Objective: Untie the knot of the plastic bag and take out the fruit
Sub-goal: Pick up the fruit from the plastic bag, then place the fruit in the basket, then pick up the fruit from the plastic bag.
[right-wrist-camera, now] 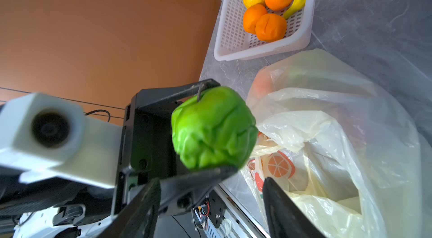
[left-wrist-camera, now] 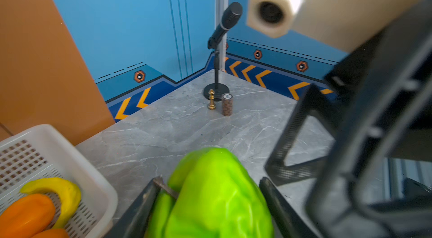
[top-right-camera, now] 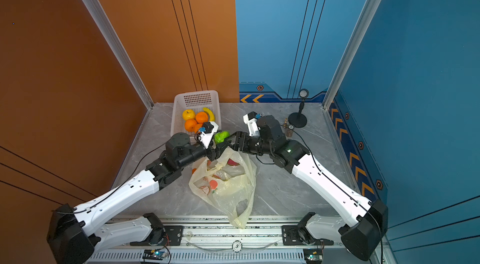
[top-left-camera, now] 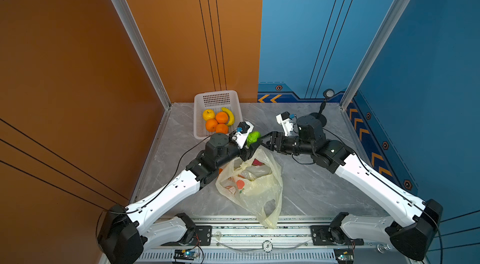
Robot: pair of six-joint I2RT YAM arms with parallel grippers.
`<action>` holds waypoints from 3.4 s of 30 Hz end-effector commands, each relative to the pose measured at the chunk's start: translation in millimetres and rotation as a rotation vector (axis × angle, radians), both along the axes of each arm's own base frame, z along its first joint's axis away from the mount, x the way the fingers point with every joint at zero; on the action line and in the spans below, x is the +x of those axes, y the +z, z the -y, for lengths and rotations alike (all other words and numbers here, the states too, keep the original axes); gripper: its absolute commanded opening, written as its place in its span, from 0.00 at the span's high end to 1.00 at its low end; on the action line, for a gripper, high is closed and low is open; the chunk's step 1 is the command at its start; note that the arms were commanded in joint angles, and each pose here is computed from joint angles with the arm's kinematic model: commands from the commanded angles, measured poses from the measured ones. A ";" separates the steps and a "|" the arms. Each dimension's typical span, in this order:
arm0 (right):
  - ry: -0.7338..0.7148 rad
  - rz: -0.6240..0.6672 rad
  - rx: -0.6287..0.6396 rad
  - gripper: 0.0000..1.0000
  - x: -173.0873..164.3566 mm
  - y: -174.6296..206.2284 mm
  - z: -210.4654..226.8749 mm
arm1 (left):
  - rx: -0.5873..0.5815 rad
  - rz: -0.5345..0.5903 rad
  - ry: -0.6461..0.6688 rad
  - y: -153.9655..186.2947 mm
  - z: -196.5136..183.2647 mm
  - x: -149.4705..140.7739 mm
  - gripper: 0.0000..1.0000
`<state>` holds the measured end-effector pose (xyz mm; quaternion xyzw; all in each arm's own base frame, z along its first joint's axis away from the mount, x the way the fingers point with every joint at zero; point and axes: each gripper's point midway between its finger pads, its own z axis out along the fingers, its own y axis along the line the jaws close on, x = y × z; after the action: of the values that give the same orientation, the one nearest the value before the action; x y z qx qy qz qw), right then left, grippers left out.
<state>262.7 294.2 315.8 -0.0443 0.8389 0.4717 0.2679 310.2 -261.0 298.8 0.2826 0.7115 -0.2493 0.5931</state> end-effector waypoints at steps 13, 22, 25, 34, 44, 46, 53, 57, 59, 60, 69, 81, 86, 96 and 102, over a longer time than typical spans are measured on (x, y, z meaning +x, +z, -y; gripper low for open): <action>-0.136 0.134 -0.061 0.07 39.3 20.7 23.8 | 0.000 -0.360 0.546 -29.2 -127.6 151.8 0.62; -0.137 0.100 -0.070 0.06 40.9 9.3 22.8 | 0.090 -0.678 0.611 -101.6 -139.5 211.3 0.63; -0.146 0.093 -0.076 0.06 42.0 6.4 24.0 | 0.093 -0.752 0.597 -122.9 -131.5 222.5 0.63; -0.148 0.079 -0.089 0.06 42.5 0.1 26.0 | 0.136 -0.876 0.553 -177.6 -103.2 234.7 0.64; -0.158 0.087 -0.085 0.05 40.7 1.0 33.2 | 0.270 -0.971 0.558 -235.4 -103.2 239.1 0.57; -0.158 0.086 -0.085 0.05 39.8 1.7 34.8 | 0.285 -0.988 0.564 -242.3 -104.6 238.0 0.49; -0.164 0.096 -0.078 0.05 39.5 6.2 39.3 | 0.278 -0.950 0.548 -220.8 -99.4 236.9 0.22; -0.162 0.098 -0.075 0.05 39.1 7.1 39.4 | 0.257 -0.899 0.543 -189.0 -99.4 235.6 0.08; -0.160 0.097 -0.074 0.05 38.2 6.8 39.4 | 0.245 -0.873 0.541 -169.5 -100.1 230.9 0.05; -0.161 0.097 -0.074 0.05 38.0 6.6 40.0 | 0.235 -0.860 0.541 -160.0 -101.6 229.0 0.04; -0.160 0.092 -0.086 0.05 35.5 -1.5 42.7 | 0.107 -0.698 0.452 -57.5 -90.7 170.7 0.05; -0.132 0.047 -0.175 0.06 23.6 -40.9 49.4 | 0.245 -0.593 0.159 -47.9 -56.5 18.2 0.05; -0.118 0.030 -0.211 0.06 15.9 -60.1 52.9 | 0.390 -0.659 0.078 -88.6 -51.6 -23.5 0.05; -0.046 0.064 -0.328 0.08 3.9 -88.8 48.7 | 0.585 -0.714 0.086 -150.3 -25.6 -6.0 0.21; 0.007 0.126 -0.407 0.12 -4.5 -98.6 45.6 | 0.516 -0.677 0.109 -138.2 -8.1 9.9 0.61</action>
<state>264.9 254.1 232.4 -0.0972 0.8902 0.3282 0.3005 304.0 -241.1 128.3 0.3004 0.9288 -0.0984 0.1932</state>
